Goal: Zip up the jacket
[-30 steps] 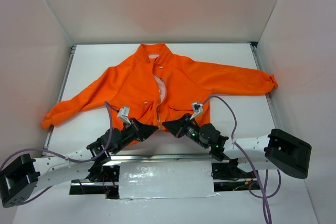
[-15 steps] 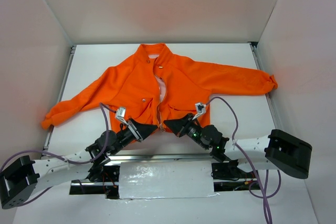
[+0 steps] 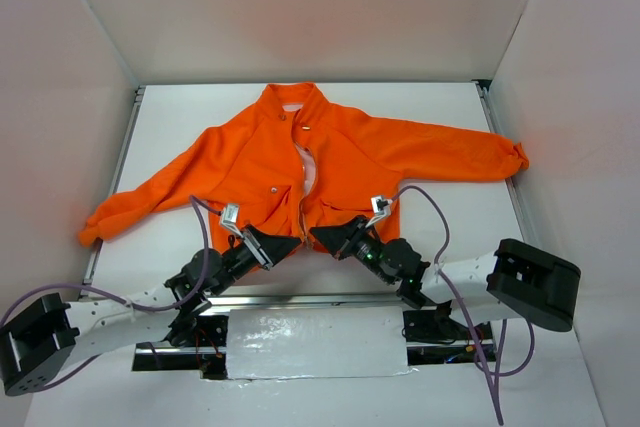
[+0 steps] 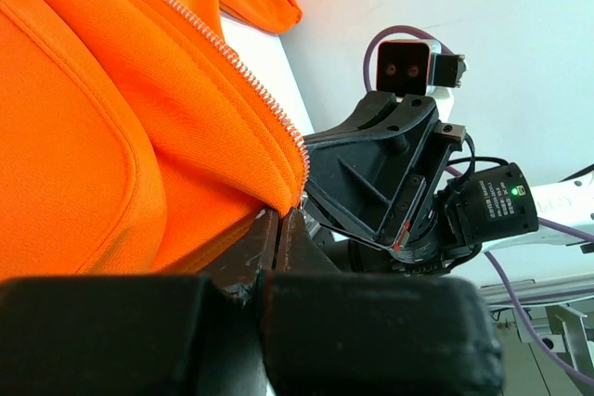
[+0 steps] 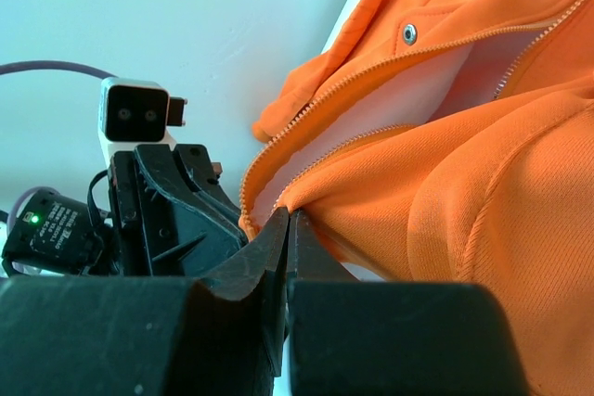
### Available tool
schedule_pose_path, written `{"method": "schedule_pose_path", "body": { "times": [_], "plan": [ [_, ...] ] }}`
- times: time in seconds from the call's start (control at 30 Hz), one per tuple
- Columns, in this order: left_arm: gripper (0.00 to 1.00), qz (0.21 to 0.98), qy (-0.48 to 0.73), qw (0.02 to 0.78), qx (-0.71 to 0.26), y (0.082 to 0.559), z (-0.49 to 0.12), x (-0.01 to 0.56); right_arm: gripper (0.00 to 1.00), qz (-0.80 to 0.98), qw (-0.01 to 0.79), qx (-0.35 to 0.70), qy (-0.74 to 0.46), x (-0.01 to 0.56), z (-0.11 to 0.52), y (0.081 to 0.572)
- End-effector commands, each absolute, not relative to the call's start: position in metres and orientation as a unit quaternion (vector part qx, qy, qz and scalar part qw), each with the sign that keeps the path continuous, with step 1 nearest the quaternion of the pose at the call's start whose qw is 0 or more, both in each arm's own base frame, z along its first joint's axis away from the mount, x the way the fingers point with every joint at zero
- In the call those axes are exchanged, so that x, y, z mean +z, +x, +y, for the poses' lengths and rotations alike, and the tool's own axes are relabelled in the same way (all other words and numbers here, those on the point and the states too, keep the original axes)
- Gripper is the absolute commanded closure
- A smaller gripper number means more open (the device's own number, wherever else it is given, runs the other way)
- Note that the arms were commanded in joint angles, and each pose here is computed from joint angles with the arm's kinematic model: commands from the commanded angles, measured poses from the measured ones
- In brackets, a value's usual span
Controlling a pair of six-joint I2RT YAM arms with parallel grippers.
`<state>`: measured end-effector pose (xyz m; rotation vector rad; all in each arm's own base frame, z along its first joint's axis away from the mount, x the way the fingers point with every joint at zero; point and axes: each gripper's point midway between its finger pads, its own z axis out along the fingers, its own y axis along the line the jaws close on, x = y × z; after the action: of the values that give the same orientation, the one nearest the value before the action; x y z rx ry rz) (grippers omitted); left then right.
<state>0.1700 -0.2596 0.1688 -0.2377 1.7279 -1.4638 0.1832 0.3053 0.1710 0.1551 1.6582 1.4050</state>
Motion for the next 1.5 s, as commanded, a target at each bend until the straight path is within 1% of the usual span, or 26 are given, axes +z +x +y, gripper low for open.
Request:
{"method": "schedule_pose_path", "body": {
  "times": [0.0, 0.3, 0.4, 0.67, 0.87, 1.17, 1.47],
  "plan": [
    [1.00, 0.666, -0.074, 0.421, -0.612, 0.162, -0.265, 0.191, 1.00, 0.599, 0.478, 0.637, 0.084, 0.223, 0.305, 0.181],
    [1.00, 0.683, -0.081, 0.441, -0.576, 0.171, -0.257, 0.183, 1.00, 0.608, 0.471, 0.627, 0.120, 0.221, 0.305, 0.182],
    [1.00, 0.689, -0.076, 0.443, -0.569, 0.173, -0.259, 0.184, 1.00, 0.623, 0.464, 0.620, 0.113, 0.217, 0.312, 0.181],
    [1.00, 0.687, -0.066, 0.427, -0.585, 0.168, -0.267, 0.187, 1.00, 0.622, 0.457, 0.626, 0.113, 0.215, 0.315, 0.179],
    [1.00, 0.680, -0.065, 0.407, -0.606, 0.163, -0.273, 0.187, 1.00, 0.615, 0.471, 0.620, 0.128, 0.220, 0.312, 0.185],
    [1.00, 0.631, -0.102, 0.409, -0.652, 0.158, -0.259, 0.203, 1.00, 0.618, 0.480, 0.602, 0.157, 0.205, 0.312, 0.192],
    [1.00, 0.615, -0.125, 0.416, -0.658, 0.160, -0.250, 0.210, 1.00, 0.583, 0.490, 0.628, 0.161, 0.220, 0.314, 0.184]
  ]
}}
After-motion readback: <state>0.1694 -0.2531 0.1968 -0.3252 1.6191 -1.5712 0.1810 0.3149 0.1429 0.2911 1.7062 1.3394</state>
